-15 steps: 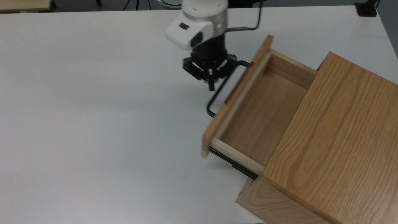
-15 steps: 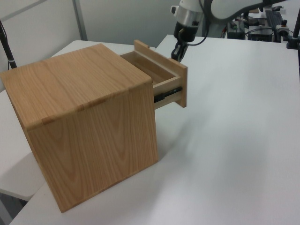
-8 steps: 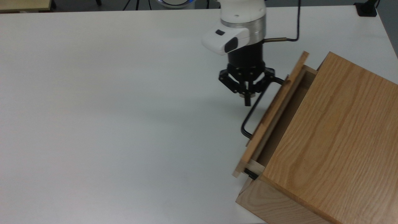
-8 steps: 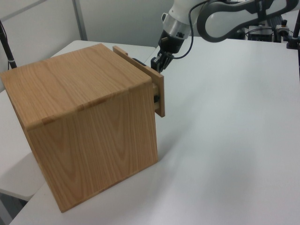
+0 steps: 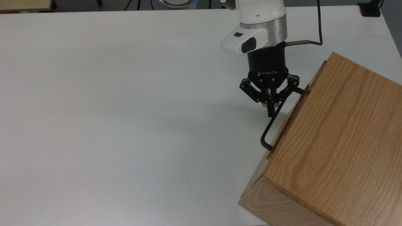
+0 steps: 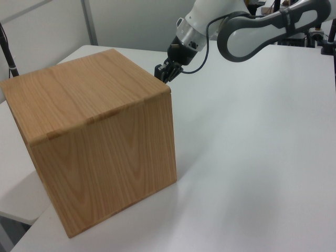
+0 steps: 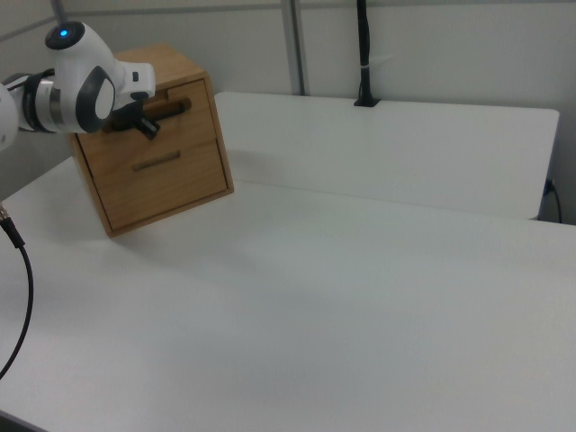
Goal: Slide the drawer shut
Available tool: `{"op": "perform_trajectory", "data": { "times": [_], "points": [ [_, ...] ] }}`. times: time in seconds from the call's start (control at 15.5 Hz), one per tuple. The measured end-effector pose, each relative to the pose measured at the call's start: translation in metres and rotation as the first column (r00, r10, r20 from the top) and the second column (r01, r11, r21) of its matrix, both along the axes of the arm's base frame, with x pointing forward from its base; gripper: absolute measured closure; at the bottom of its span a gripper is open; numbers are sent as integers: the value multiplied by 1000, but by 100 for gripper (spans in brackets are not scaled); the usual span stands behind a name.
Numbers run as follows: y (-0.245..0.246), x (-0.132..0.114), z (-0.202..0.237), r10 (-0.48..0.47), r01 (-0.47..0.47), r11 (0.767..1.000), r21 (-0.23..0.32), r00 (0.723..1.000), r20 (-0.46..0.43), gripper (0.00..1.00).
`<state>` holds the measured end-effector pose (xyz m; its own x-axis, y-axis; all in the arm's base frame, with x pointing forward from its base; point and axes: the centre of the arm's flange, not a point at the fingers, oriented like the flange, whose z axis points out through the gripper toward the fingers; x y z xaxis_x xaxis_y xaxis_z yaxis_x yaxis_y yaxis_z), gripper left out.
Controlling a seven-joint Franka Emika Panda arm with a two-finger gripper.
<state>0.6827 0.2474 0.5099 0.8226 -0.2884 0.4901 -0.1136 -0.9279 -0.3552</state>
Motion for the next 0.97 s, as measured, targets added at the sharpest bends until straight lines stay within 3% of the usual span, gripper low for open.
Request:
{"op": "perform_trajectory", "data": {
  "times": [0.26,0.78,0.97],
  "points": [
    [-4,4,-1,-40,39,999,32,999,24,99],
    [-3,4,-1,-48,47,998,40,999,25,99],
    [-6,5,-4,2,-2,1000,-9,1000,14,99]
  ]
}}
